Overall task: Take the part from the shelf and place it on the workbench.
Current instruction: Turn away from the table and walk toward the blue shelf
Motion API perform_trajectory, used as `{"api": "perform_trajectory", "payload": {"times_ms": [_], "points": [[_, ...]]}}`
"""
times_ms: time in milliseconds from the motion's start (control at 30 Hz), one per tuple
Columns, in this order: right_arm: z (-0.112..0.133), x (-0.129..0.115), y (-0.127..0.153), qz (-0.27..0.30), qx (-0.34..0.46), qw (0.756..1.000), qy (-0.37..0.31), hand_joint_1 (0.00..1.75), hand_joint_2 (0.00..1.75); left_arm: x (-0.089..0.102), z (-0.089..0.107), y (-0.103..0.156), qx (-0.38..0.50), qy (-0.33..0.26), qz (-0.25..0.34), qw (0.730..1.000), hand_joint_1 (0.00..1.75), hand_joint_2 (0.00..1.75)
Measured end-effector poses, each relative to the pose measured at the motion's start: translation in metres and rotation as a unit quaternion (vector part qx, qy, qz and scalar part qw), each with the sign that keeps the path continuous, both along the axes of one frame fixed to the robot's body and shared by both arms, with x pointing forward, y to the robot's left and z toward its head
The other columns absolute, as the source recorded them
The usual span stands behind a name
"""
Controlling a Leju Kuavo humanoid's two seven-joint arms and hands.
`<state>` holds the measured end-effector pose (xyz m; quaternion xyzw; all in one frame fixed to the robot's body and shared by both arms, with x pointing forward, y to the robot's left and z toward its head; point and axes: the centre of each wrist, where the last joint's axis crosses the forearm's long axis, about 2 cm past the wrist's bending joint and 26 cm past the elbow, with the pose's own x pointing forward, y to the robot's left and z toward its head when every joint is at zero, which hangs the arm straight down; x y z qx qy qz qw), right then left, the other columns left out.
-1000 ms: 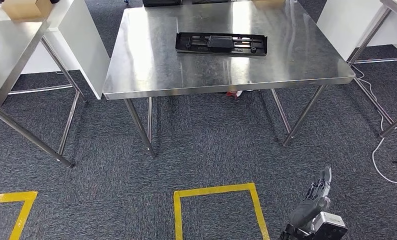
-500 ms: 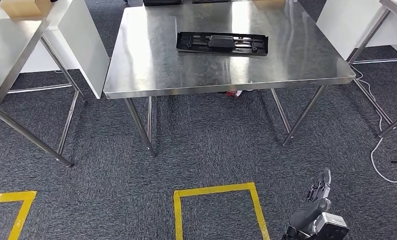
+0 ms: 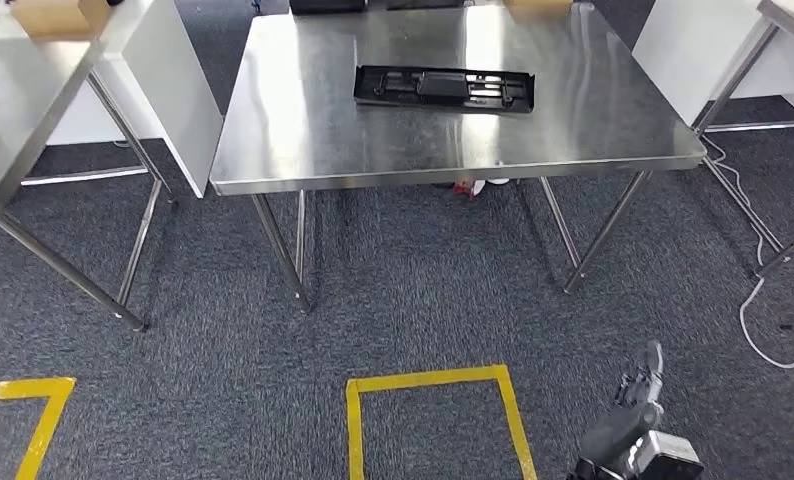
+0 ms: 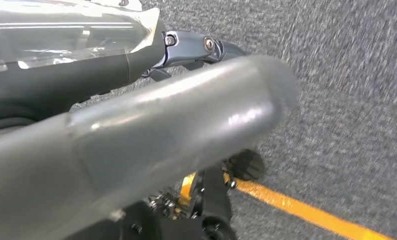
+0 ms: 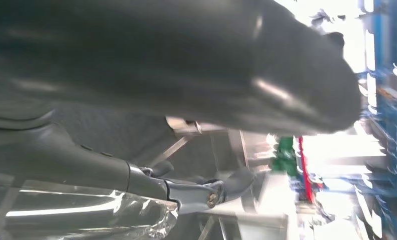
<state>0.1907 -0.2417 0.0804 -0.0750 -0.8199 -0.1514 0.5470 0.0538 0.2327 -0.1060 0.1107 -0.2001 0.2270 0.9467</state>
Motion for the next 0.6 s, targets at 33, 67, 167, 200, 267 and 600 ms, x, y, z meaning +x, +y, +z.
{"api": "perform_trajectory", "payload": {"times_ms": [33, 67, 167, 200, 267, 600], "points": [[0.0, -0.0002, -0.0002, -0.001, 0.0, 1.0, 0.0, 0.0, 0.0, -0.0002, 0.0, 0.0, 0.0, 0.0, 0.0, 1.0, 0.0, 0.0], [-0.0001, -0.0003, -0.0006, -0.001, 0.0, 1.0, 0.0, 0.0, 0.0, -0.0006, 0.0, -0.0006, -0.001, 0.001, 0.0, 1.0, 0.0, 0.0], [-0.0001, -0.0002, -0.001, -0.001, 0.0, 1.0, 0.0, 0.0, 0.0, -0.0015, -0.0001, -0.0012, -0.001, 0.001, 0.0, 1.0, 0.0, 0.0], [-0.0003, -0.0004, -0.001, -0.001, 0.001, 1.0, 0.0, 0.0, 0.0, -0.0015, -0.0001, -0.0008, -0.001, 0.001, 0.0, 1.0, 0.0, 0.0], [-0.001, -0.001, -0.0009, 0.001, 0.002, 1.0, 0.001, 0.0, 0.0, -0.0017, -0.0002, -0.0003, 0.0, 0.0, 0.0, 1.0, 0.0, 0.0], [-0.0044, 0.0002, 0.0006, 0.014, 0.004, 1.0, 0.003, 0.0, 0.0, -0.0018, -0.0002, 0.0001, 0.006, -0.003, 0.009, 1.0, 0.0, 0.0]]}}
